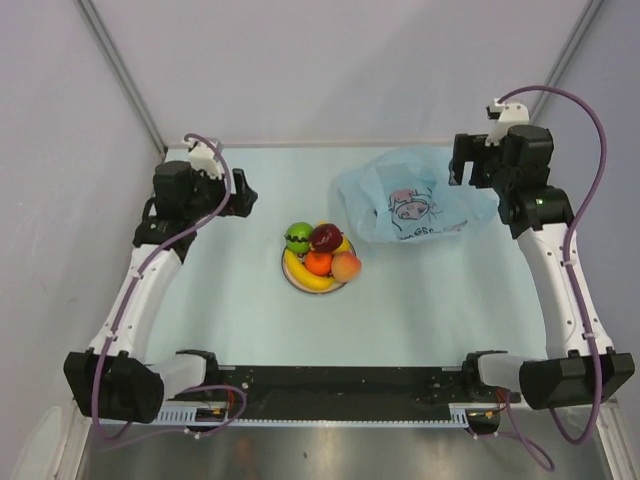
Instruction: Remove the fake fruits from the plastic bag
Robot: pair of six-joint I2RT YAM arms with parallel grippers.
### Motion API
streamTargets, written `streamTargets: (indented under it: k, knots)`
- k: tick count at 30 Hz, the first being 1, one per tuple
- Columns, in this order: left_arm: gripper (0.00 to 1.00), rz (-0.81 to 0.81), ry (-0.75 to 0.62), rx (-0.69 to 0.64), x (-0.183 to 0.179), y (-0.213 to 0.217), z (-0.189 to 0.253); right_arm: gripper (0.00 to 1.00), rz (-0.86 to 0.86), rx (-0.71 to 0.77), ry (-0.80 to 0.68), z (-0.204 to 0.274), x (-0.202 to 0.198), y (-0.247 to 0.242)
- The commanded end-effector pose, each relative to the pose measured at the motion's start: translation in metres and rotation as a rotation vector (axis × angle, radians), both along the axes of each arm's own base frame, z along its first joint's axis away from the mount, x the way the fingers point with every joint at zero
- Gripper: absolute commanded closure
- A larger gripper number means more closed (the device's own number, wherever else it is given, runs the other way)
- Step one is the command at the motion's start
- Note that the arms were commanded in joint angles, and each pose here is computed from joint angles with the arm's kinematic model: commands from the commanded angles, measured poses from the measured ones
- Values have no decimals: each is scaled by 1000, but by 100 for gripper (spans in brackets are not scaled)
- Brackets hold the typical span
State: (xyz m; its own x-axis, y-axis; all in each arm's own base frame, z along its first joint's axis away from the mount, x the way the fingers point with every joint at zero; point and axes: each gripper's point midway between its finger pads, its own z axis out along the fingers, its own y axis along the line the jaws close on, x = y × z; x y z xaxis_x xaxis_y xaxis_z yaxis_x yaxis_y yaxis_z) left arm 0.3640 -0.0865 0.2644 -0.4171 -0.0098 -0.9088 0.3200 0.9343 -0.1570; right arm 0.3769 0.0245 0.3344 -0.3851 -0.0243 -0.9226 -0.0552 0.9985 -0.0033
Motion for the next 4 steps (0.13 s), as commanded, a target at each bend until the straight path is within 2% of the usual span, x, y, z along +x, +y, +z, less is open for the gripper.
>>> streamTargets:
  k: [1,4]
  knots:
    - [0,66,-56,4,-1,20,15,0,19,34,-123,44,8,12]
    - [0,83,-67,-5,2,26,21,0,55,60,-118,44,9,21]
